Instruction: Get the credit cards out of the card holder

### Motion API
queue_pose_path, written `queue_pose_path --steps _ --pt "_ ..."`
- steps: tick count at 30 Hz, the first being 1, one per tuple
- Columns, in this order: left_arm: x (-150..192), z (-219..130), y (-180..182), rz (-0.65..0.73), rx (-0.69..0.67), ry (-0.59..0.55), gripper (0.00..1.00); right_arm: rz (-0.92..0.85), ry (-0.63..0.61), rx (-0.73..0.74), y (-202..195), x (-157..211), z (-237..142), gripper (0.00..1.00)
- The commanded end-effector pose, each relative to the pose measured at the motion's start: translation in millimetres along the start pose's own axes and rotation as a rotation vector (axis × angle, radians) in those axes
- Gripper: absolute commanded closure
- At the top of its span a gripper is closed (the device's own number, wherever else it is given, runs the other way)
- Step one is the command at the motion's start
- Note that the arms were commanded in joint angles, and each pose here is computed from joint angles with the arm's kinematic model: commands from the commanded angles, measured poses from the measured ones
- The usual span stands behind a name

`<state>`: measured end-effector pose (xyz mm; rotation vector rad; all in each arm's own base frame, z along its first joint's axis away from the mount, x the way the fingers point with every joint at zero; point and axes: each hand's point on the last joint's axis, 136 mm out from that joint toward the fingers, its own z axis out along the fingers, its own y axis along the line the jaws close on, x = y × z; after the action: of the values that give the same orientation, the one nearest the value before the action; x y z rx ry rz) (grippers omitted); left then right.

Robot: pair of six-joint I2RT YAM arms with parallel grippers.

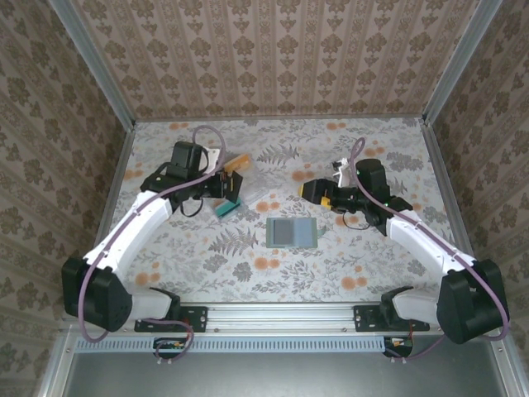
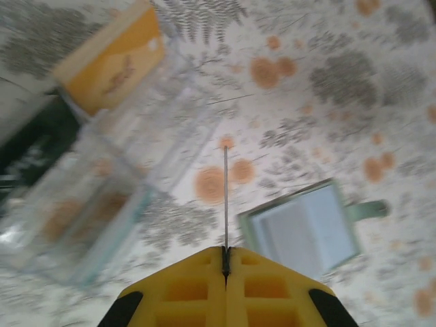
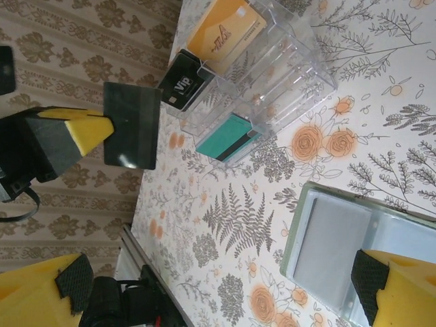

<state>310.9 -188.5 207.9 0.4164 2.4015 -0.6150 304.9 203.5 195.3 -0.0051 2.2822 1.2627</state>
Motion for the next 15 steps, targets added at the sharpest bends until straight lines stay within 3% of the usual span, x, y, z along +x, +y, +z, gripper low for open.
queue_pose_path --steps 1,7,15 --pt "-4 -22 19 0.332 -0.144 -0.023 1.0 -0.064 -0.03 0.021 10 -6 -7 0.0" --pt "-14 -34 36 0.626 -0.258 -0.087 1.0 -0.083 -0.031 0.031 10 -4 -7 0.0" --pt "-20 -18 55 0.82 -0.276 -0.024 1.0 -0.092 -0.03 0.04 10 -4 -6 0.0"
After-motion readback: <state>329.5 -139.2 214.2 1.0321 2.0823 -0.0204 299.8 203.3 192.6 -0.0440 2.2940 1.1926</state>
